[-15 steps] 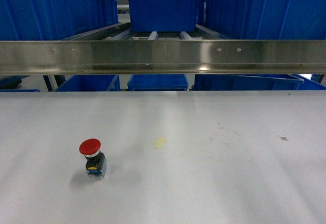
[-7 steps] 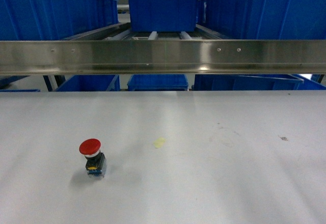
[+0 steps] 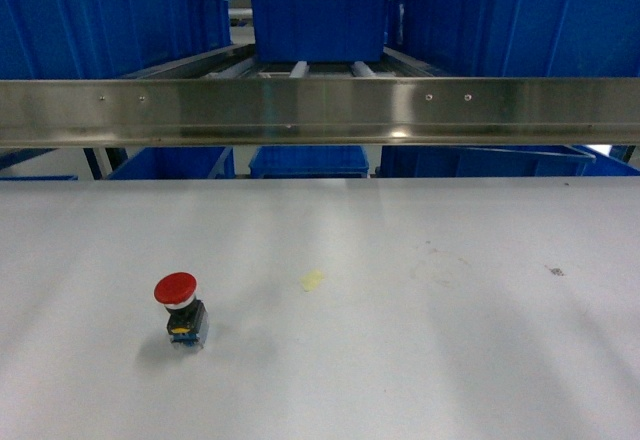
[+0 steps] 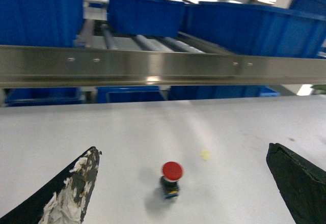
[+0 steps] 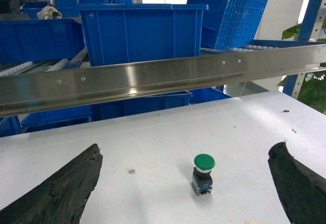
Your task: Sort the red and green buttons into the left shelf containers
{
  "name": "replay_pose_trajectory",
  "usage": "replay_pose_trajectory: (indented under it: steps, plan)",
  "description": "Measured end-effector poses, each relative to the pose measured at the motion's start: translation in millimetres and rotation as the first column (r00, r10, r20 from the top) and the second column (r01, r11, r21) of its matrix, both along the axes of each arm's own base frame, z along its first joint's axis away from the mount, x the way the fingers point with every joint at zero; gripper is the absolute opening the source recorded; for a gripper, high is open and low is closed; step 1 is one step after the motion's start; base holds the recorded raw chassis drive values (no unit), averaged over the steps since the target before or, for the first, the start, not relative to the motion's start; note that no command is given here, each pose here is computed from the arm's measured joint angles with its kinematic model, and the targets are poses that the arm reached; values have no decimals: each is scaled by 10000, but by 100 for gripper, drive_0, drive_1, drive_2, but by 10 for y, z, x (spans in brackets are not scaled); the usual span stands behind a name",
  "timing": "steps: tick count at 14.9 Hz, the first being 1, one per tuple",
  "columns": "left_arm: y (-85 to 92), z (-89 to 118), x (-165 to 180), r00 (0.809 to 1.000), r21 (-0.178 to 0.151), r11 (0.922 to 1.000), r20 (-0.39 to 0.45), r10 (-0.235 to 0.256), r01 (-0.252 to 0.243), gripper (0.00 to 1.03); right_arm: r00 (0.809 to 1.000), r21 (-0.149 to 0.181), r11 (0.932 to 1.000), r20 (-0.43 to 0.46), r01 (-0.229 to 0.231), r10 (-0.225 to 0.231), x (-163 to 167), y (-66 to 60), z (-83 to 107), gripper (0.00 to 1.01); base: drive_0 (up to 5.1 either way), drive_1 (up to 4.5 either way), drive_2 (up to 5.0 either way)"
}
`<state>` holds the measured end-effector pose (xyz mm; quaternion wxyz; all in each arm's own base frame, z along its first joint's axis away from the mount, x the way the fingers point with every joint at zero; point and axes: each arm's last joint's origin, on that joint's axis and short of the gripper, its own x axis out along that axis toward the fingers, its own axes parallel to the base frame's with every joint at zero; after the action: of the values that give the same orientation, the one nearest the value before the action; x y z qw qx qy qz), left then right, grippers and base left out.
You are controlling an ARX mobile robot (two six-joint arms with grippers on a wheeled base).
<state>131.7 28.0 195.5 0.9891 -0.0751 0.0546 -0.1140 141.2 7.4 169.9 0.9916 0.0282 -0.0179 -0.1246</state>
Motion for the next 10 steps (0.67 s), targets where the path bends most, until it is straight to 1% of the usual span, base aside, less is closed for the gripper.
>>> replay_pose_trajectory:
  steps: [1, 2, 3, 4, 5, 6, 7, 8, 9, 10]
  plan:
    - [27, -19, 109, 9984, -191, 9990, -393, -405, 398, 98, 9999, 47, 9999, -77, 155, -155, 101, 9, -1, 98, 0, 0, 0]
    - [50, -76, 199, 9962, -322, 9980, -669, -566, 545, 98, 9990, 63, 9990, -53, 445, -444, 222, 6, 9, 98, 0, 0, 0]
    - [52, -153, 305, 9902, -484, 9966, -1196, -718, 664, 98, 9967, 44, 9973, -328, 739, -737, 337, -6, -30, 98, 0, 0, 0]
    - [25, -238, 423, 9793, -662, 9932, -1721, -1062, 960, 98, 9937, 0, 9958, -652, 915, -913, 451, -20, -89, 98, 0, 0, 0]
    - [6, -284, 518, 9728, -734, 9913, -1973, -1214, 1088, 98, 9909, -9, 9941, -807, 1083, -1080, 564, -37, -115, 98, 0, 0, 0]
    - [-27, -325, 641, 9660, -795, 9898, -2213, -1335, 1186, 98, 9852, -43, 9904, -1016, 1382, -1379, 704, -81, -151, 98, 0, 0, 0]
    - [-64, -380, 740, 9603, -755, 9900, -2446, -1339, 1188, 98, 9767, -105, 9873, -1451, 1584, -1583, 810, -131, -208, 98, 0, 0, 0]
    - [-82, -462, 771, 9467, -847, 9899, -2933, -1336, 1134, 98, 9609, -195, 9847, -2162, 1732, -1733, 882, -160, -289, 98, 0, 0, 0]
    - [-93, -477, 764, 9449, -853, 9894, -2971, -1377, 1174, 98, 9587, -156, 9841, -2232, 1771, -1761, 884, -168, -304, 98, 0, 0, 0]
    - [-92, -459, 763, 9486, -817, 9897, -2856, -1364, 1177, 98, 9616, -114, 9840, -2107, 1776, -1760, 883, -168, -284, 98, 0, 0, 0]
